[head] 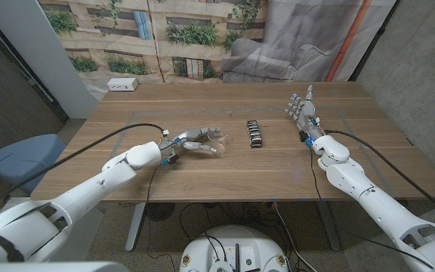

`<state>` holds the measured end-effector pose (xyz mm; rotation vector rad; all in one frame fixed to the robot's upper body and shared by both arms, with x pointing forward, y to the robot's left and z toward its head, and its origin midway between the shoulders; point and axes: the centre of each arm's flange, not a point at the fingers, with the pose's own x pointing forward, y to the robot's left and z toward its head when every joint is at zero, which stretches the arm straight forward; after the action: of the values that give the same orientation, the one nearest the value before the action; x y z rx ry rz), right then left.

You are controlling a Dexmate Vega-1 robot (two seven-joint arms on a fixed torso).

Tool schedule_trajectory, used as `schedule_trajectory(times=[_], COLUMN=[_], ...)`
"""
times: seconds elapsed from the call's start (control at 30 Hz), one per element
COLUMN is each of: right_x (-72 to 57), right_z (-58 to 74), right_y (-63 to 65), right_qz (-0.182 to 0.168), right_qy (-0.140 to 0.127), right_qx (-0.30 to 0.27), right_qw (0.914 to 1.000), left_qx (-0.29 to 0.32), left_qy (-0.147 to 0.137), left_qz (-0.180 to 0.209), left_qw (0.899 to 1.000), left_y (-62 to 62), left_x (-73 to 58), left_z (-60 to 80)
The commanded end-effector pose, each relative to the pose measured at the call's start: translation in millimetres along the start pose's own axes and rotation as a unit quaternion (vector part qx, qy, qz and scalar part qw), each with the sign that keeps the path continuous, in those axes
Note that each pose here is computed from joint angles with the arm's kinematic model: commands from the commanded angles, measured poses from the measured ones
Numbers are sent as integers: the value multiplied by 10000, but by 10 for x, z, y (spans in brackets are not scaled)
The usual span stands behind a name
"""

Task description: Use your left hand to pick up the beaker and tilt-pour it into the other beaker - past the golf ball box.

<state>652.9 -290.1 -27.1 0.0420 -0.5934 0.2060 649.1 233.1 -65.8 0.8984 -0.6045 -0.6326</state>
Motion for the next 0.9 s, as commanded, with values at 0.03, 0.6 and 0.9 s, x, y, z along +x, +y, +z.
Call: schedule_trajectory(times=[0.03, 0.6, 0.9], right_x=[1, 0, 0], right_z=[0, 0, -1], right_y=[-1, -1, -1], right_qz=[1, 0, 0], right_qy=[-2, -1, -1], right_qx=[0, 0, 0], right_qw=[10000, 10000, 10000], left_qx=[78, 69, 62], left_qy=[-30, -140, -137], left_qz=[-423, -487, -498], left_qw=[9991, 9987, 9986], left_y=[136, 434, 578], left_x=[-3, -130, -218], left_z=[45, 97, 87])
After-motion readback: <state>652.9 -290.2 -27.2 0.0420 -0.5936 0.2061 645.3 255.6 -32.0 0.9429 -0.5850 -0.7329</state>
